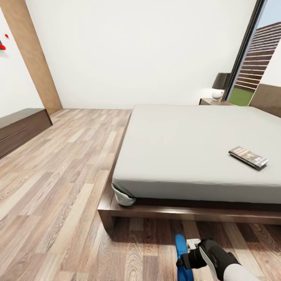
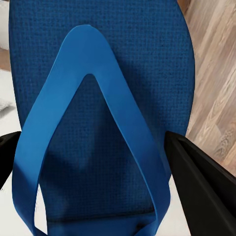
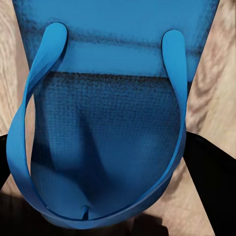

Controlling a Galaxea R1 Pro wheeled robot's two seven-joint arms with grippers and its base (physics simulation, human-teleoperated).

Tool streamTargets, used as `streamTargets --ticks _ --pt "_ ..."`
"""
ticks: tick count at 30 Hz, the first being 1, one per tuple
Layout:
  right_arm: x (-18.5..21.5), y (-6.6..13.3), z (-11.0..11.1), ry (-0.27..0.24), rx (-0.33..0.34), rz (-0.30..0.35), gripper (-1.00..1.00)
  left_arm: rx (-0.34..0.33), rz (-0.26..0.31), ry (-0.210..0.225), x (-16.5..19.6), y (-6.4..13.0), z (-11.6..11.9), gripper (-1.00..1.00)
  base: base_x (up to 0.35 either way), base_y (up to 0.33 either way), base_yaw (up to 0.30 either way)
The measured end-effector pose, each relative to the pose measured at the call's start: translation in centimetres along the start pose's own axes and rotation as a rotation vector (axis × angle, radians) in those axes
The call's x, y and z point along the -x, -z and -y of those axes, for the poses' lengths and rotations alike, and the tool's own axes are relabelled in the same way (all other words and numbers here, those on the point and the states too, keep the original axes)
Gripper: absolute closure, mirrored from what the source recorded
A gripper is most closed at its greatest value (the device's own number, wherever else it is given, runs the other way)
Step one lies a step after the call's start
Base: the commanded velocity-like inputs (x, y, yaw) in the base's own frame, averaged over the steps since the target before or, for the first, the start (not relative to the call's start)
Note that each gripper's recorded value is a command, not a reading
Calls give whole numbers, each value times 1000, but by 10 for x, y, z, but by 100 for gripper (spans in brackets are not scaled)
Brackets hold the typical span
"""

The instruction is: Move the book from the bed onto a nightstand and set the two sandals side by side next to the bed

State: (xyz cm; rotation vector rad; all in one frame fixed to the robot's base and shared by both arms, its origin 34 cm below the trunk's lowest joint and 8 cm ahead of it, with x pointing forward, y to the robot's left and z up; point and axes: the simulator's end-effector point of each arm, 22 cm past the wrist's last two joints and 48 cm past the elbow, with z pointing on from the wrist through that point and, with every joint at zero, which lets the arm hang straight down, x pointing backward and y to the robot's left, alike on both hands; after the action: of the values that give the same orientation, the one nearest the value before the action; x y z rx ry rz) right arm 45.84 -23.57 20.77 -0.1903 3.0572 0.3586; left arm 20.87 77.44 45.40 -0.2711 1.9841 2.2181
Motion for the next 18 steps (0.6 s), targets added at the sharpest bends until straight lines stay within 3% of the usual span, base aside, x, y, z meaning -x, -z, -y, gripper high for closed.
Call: streamTargets --ticks 8,18 --pt "14 -2 3 -3 -3 5 100 34 13 -18 3 -17 -13 100 0 0 0" --pt "11 -13 15 -13 -28 -19 100 42 18 -59 1 -20 -11 100 0 0 0"
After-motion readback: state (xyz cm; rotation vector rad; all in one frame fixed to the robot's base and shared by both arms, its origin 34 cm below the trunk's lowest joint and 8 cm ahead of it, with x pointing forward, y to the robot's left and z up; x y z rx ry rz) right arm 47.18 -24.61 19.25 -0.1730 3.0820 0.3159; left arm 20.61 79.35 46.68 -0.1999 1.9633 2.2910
